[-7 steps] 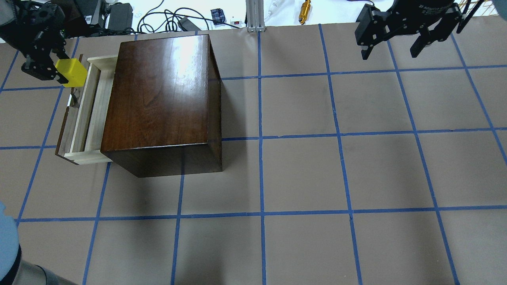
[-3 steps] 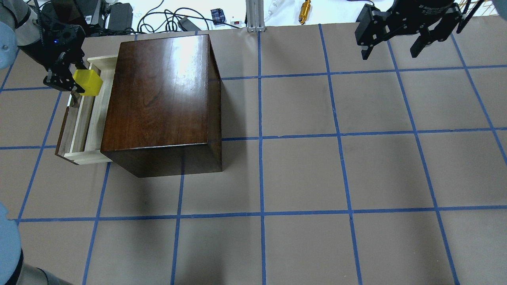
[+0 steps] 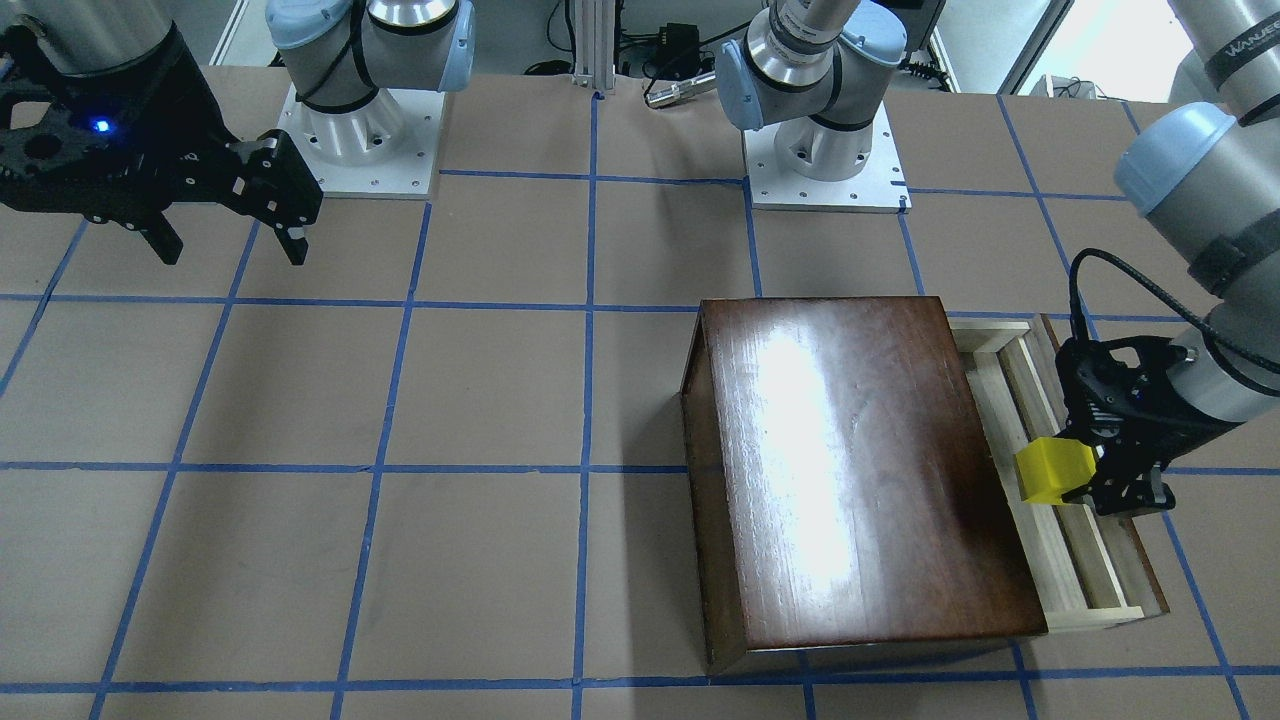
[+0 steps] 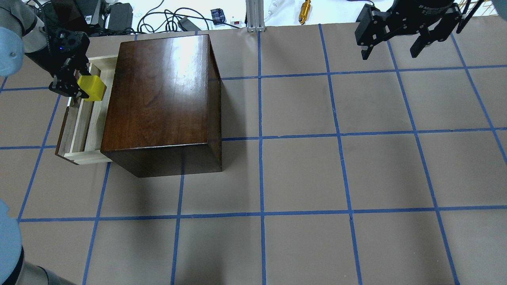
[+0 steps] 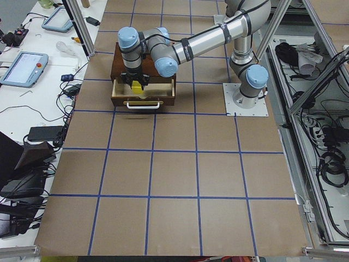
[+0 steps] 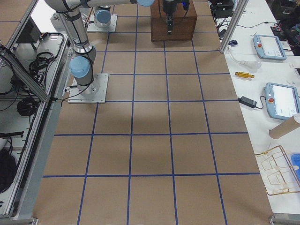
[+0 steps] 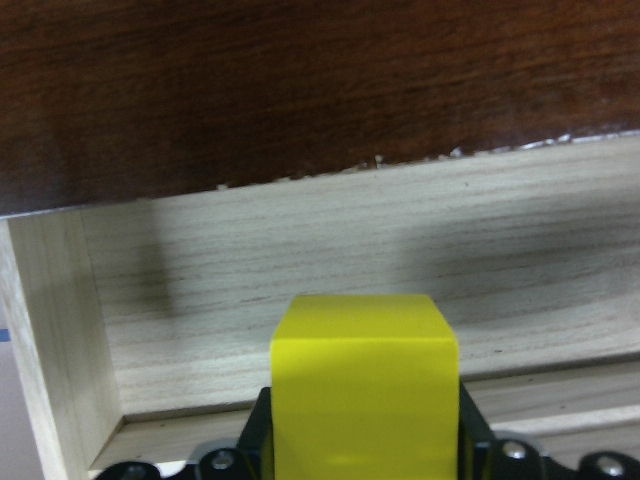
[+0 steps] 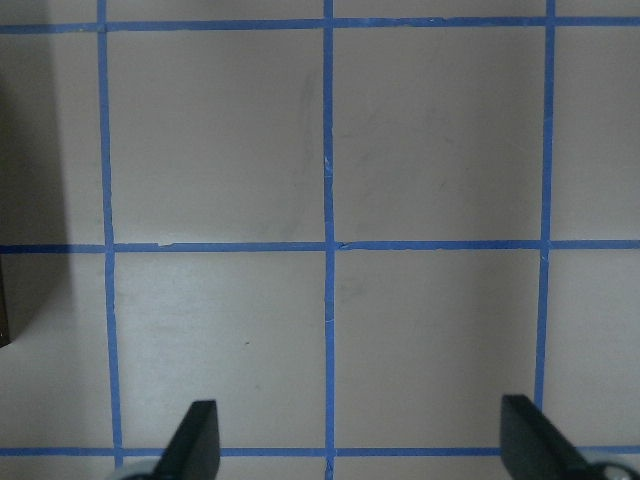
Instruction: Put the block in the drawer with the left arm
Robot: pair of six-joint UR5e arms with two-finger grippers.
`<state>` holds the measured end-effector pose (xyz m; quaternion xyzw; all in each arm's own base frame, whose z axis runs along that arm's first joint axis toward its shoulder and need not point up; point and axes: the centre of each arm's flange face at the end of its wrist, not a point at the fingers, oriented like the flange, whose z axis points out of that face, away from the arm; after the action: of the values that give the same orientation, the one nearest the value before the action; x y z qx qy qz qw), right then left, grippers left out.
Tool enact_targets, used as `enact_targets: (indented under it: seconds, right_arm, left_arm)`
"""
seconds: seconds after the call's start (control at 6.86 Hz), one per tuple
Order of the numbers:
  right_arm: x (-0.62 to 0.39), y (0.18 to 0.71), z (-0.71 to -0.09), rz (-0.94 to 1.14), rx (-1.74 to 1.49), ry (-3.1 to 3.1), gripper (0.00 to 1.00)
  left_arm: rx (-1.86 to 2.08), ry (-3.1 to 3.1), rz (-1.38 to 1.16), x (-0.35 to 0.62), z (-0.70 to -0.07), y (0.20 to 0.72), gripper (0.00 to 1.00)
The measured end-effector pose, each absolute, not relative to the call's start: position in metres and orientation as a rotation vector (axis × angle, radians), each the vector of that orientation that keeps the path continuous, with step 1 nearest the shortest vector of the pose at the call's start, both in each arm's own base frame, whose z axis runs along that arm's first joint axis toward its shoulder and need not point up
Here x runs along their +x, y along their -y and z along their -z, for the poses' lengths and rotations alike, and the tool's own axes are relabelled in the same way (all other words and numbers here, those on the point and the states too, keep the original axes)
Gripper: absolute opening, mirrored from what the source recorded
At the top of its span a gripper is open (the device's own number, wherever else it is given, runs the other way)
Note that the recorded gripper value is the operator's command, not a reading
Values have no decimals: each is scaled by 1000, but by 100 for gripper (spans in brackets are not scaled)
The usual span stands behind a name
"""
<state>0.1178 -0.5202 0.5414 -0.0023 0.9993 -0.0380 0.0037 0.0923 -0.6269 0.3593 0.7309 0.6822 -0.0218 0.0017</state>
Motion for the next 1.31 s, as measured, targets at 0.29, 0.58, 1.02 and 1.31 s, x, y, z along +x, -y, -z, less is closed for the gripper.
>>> enact_targets:
  seconds: [0.29, 0.58, 1.02, 1.31]
  right_arm:
    - [118, 520, -542, 120, -7, -3131, 100]
    - [118, 520, -542, 120, -7, -3131, 100]
    - [118, 520, -542, 120, -6, -3131, 100]
    - [118, 520, -542, 120, -6, -3131, 100]
  left_arm:
    - [2278, -2138, 91, 92, -349, 629, 92]
    - [2268, -2137, 101, 92, -349, 629, 92]
    - [2165, -2201, 115, 84, -395, 616, 91]
    - [1956, -2410, 120, 48, -463, 592, 93]
